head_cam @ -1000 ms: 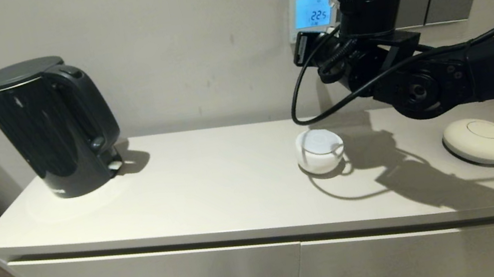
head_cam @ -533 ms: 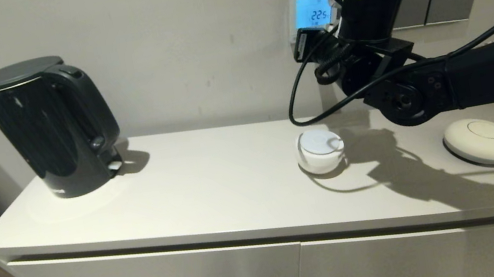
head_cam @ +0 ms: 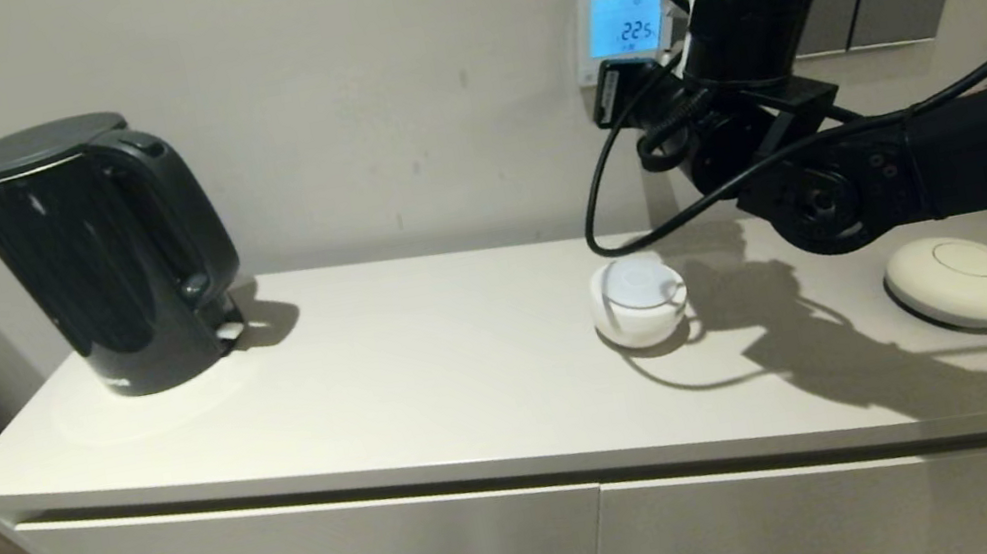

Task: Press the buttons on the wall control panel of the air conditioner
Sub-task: Press the temperature increase button

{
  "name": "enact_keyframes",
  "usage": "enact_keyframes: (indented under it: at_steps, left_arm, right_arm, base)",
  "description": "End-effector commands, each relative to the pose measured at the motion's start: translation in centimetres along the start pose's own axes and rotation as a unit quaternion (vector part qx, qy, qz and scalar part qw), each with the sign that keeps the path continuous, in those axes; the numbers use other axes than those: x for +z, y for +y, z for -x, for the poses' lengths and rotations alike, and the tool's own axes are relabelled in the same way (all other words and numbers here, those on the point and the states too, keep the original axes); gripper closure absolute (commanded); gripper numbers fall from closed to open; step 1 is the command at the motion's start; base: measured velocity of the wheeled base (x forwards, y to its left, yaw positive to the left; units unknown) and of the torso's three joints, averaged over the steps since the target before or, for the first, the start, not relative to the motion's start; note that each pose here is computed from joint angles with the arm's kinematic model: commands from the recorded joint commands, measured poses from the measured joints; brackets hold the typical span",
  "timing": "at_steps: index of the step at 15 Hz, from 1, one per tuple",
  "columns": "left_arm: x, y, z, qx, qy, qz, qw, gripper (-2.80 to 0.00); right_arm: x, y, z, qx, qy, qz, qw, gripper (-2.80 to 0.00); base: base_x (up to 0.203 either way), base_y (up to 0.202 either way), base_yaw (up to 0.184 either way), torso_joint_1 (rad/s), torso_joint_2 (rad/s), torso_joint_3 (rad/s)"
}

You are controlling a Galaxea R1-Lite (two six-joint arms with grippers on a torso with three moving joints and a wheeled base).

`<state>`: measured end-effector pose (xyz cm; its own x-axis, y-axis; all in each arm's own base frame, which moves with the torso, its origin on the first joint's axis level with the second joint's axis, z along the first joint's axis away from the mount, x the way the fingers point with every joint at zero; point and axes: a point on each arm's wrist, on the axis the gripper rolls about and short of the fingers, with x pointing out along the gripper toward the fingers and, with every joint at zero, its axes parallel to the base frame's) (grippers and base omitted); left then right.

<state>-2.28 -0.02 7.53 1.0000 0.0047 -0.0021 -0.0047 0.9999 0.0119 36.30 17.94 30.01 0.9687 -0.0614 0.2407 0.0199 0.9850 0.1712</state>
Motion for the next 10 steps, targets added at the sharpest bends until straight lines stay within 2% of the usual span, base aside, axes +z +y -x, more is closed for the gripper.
enact_keyframes:
  at_steps: [1,10]
  left_arm:
    - [0.0,0.0,0.0,0.0,0.0,0.0,1.0,0.0]
    - [0.0,0.0,0.0,0.0,0.0,0.0,1.0,0.0]
  right_arm:
    - [0.0,0.0,0.0,-0.002,-0.001,0.0,1.0,0.0]
    - [-1.2,-0.3,-0.8,-0.008,0.008,0.009,1.0,0.0]
  base:
    - [0.0,0.0,0.0,0.0,0.0,0.0]
    - [0.0,0.0,0.0,0.0,0.0,0.0]
